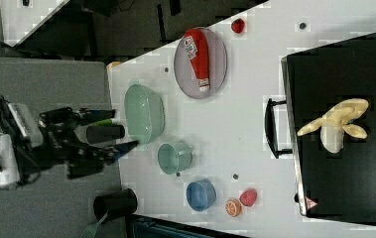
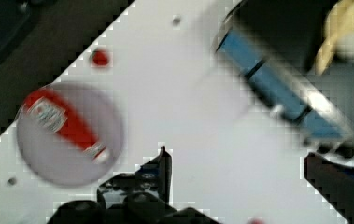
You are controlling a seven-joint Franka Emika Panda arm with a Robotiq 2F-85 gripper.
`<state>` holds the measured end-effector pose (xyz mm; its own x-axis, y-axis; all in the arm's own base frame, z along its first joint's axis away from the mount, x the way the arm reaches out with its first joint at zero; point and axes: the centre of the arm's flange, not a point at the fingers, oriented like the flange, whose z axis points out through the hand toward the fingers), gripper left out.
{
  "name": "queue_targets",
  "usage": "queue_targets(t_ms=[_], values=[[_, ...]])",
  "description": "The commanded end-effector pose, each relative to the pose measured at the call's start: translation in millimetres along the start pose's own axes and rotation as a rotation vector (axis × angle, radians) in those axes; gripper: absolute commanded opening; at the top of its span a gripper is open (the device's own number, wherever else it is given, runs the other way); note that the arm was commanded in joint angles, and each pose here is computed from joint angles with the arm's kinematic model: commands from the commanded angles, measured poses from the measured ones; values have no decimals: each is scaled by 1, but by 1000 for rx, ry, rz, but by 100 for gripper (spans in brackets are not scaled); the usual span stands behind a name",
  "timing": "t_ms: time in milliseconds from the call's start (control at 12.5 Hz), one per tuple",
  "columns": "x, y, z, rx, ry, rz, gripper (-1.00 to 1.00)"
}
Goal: Pick banana from table and place on oven.
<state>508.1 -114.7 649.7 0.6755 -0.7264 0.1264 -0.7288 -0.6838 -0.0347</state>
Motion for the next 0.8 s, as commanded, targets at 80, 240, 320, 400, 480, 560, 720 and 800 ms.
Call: queue_targets(t_ms=[80,240,320,400,480,560,720,800], values=[[-49,-72,67,-111,-85,223,100],[-62,-74,63,-103,-92,207,100],[-65,-69,59,-98,-90,207,100],[-70,-67,57,-92,-94,206,100],[-75,-64,56,-86,-103,205,100],[-78,-61,55,-82,-109,206,100],[-81,-56,57,-86,-114,209,100],[-82,-56,59,-90,-116,208,100]])
